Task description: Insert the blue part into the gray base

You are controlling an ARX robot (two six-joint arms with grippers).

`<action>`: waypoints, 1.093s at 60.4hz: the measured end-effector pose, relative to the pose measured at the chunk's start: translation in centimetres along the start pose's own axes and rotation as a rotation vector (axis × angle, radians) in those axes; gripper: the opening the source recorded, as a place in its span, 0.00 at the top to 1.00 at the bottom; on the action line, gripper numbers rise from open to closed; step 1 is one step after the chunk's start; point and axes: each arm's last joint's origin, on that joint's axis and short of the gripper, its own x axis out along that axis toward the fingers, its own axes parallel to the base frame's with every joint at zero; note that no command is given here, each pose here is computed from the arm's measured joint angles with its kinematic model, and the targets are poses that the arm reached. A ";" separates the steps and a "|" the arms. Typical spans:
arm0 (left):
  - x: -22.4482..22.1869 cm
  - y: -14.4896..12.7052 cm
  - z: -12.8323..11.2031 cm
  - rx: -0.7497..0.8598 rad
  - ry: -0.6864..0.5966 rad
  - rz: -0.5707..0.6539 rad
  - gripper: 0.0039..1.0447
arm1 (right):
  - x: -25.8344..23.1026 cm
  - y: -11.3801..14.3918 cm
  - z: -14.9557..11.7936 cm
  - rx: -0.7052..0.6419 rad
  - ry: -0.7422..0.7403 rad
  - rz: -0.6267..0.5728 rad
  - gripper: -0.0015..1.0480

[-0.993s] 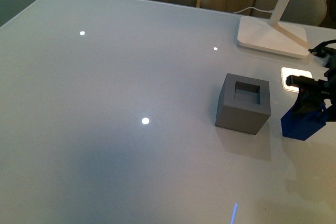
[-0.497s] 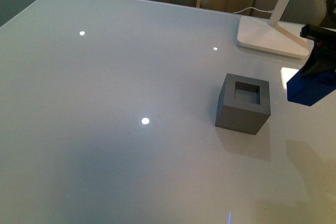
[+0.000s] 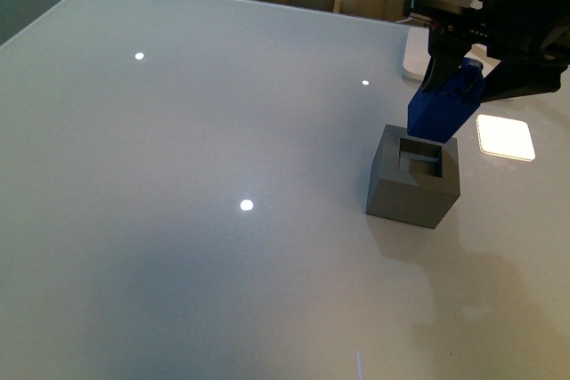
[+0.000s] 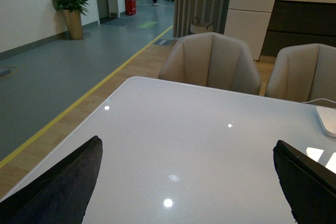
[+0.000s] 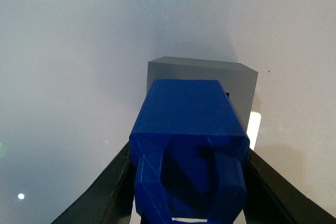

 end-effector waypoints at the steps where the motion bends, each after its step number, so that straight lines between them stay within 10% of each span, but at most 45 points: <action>1: 0.0 0.0 0.0 0.000 0.000 0.000 0.07 | 0.1 0.1 -0.1 0.000 0.002 0.000 0.57; 66: 0.0 0.0 0.0 0.000 0.000 0.000 0.07 | 2.4 0.0 -2.6 0.039 0.050 -0.040 0.57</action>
